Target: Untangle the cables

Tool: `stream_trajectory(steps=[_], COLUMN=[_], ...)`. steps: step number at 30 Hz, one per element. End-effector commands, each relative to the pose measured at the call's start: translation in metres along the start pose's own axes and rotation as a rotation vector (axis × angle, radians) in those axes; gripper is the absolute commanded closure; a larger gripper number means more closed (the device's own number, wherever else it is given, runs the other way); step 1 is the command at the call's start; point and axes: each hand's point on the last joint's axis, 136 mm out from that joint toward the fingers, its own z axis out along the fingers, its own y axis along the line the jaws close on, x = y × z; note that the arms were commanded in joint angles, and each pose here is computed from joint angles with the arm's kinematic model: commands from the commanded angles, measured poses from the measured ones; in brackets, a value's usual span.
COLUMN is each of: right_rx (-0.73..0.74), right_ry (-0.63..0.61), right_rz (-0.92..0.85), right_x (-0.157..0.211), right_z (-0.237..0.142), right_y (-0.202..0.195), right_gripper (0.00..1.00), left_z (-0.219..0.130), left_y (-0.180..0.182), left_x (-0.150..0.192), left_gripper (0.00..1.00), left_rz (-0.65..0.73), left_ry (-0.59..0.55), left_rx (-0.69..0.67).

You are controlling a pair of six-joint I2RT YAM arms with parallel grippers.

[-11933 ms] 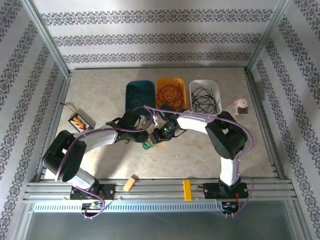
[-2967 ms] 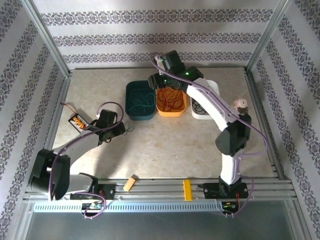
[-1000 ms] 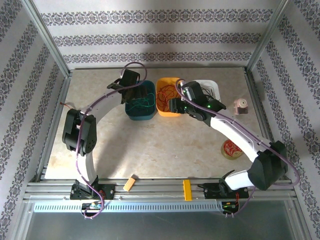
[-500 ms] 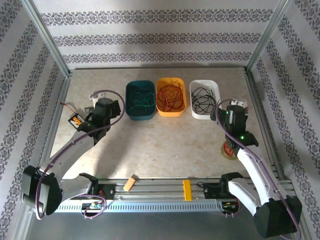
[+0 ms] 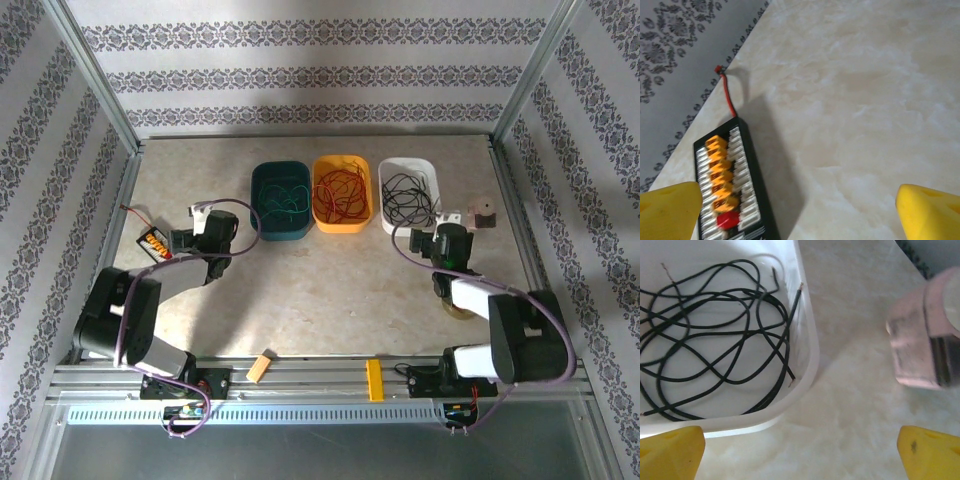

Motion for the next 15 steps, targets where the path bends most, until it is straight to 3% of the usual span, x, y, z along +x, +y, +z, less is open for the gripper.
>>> stream_trajectory(steps=[1, 2, 4, 7, 9, 12, 13, 14, 15], right_rx=[-0.156, -0.173, -0.208, -0.289, -0.288, -0.252, -0.243, -0.241, -0.24], right_ry=[-0.213, -0.263, -0.228, -0.24, -0.235, -0.233, -0.231, -0.23, -0.23], right_rz=[0.006, 0.048, 0.074, 0.037, 0.034, 0.043, 0.043, 0.042, 0.039], right_x=[-0.04, -0.044, -0.039, -0.04, -0.04, -0.04, -0.04, -0.04, -0.04], right_z=[0.012, 0.009, 0.007, 0.007, 0.007, 0.009, 0.009, 0.009, 0.009], right_y=[0.022, 0.016, 0.011, 0.025, 0.025, 0.021, 0.02, 0.02, 0.021], right_gripper=[0.02, 0.02, 0.02, 0.01, 0.02, 0.01, 0.01, 0.02, 0.01], left_z=[0.005, 0.007, 0.011, 0.011, 0.014, 0.012, 0.012, 0.016, 0.016], left_y=[-0.012, -0.016, -0.016, -0.018, -0.009, -0.024, -0.022, -0.021, -0.021], left_x=[-0.032, -0.031, -0.035, -0.034, -0.023, -0.019, -0.02, -0.013, -0.018], left_gripper=[0.01, 0.01, 0.01, 0.01, 0.01, 0.01, 0.01, 0.01, 0.01], left_rz=[-0.064, -0.036, -0.031, -0.089, -0.152, -0.145, -0.151, -0.146, -0.153], left_ry=[-0.159, -0.153, -0.17, -0.299, -0.232, -0.323, -0.326, -0.247, -0.276], left_rx=[0.091, 0.126, 0.152, 0.275, 0.33, 0.438, 0.431, 0.43, 0.428])
